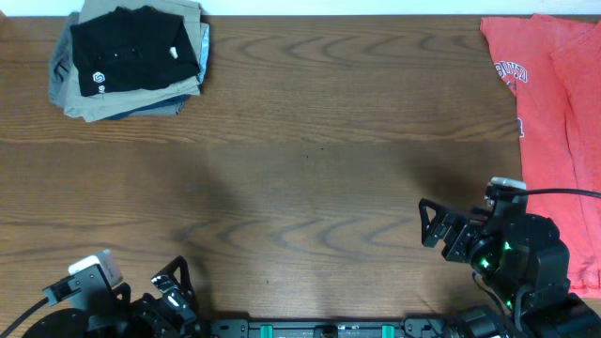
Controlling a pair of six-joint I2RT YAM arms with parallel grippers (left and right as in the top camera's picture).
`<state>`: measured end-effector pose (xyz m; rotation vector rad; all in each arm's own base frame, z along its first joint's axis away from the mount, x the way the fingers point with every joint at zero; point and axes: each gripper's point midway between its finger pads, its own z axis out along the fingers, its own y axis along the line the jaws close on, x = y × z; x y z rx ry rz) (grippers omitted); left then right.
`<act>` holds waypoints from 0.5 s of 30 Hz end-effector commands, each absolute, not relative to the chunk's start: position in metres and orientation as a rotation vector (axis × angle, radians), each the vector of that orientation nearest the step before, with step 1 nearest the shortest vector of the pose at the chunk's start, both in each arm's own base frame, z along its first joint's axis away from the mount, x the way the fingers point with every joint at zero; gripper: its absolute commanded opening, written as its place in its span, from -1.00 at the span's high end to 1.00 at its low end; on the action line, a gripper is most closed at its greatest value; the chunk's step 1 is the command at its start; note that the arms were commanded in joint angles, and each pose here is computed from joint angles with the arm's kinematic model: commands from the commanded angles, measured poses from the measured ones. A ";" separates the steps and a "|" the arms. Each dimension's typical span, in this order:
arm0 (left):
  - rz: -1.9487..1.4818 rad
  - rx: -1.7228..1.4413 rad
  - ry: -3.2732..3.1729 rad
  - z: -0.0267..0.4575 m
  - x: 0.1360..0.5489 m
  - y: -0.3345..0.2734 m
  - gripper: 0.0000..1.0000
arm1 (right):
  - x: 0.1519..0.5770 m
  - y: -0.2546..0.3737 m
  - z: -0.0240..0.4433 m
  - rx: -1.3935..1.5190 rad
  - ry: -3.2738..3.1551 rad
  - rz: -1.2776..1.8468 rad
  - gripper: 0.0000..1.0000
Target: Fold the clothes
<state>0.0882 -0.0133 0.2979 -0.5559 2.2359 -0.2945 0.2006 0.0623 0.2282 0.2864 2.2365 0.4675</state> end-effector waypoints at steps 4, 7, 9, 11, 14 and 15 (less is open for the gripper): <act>-0.294 -0.542 2.270 0.292 0.085 -0.015 -0.96 | 0.212 0.062 0.239 0.323 2.166 0.482 -0.99; -0.294 -0.542 2.270 0.292 0.085 -0.015 -0.96 | 0.216 0.063 0.246 0.319 2.132 0.493 -0.99; -0.294 -0.543 2.270 0.292 0.085 -0.015 -0.96 | 0.214 0.063 0.243 0.320 2.148 0.488 -0.98; -0.294 -0.542 2.270 0.292 0.085 -0.015 -0.96 | 0.212 0.062 0.238 0.322 2.169 0.480 -0.99; -0.294 -0.543 2.270 0.292 0.085 -0.015 -0.96 | 0.206 0.060 0.230 0.327 2.210 0.462 -0.98; -0.294 -0.543 2.270 0.292 0.085 -0.015 -0.96 | 0.204 0.060 0.227 0.329 2.224 0.456 -0.98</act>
